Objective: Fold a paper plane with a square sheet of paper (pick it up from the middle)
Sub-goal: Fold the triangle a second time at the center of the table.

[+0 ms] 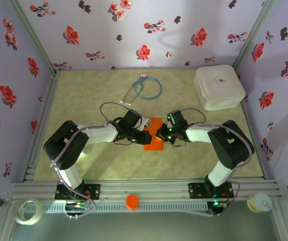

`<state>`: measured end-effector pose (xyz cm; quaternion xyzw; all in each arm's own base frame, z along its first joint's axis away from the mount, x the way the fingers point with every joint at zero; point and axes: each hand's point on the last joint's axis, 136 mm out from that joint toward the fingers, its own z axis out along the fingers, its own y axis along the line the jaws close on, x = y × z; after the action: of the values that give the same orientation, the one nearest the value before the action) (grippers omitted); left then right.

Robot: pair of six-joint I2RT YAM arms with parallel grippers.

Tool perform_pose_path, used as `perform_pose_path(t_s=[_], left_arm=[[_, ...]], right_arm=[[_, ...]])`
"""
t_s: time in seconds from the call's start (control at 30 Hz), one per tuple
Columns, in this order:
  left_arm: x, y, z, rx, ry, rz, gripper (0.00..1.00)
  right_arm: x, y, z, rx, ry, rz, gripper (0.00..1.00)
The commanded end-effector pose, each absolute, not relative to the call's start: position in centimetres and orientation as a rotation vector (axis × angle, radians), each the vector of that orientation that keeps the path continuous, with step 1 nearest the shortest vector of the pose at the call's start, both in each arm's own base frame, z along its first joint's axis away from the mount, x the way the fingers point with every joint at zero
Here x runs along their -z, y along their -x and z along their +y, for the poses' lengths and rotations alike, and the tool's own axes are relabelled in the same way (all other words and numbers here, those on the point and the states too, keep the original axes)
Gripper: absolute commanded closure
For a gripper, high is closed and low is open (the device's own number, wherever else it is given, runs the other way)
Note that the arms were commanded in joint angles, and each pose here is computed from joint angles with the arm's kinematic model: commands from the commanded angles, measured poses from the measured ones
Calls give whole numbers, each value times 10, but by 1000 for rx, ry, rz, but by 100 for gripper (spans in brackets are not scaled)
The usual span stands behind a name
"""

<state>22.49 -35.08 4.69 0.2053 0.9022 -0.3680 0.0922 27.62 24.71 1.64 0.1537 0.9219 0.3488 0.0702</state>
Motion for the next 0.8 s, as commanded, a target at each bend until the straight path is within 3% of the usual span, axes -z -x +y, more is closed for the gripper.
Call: perform_pose_path(t_s=[0.0, 0.4, 0.6, 0.77], left_arm=[[-30, -226, -349, 1034, -583, 2751, 90], [13, -217, -320, 865, -512, 2866, 93], [13, -215, -322, 888, -518, 2864, 93], [10, -217, -324, 900, -509, 2853, 95]], right_arm=[[5, -267, 228, -926, -548, 2824, 100], [-18, -276, 237, -1027, -453, 2759, 99], [-40, -275, 264, -1183, -330, 2712, 97], [-27, -265, 276, -1141, -290, 2787, 99]])
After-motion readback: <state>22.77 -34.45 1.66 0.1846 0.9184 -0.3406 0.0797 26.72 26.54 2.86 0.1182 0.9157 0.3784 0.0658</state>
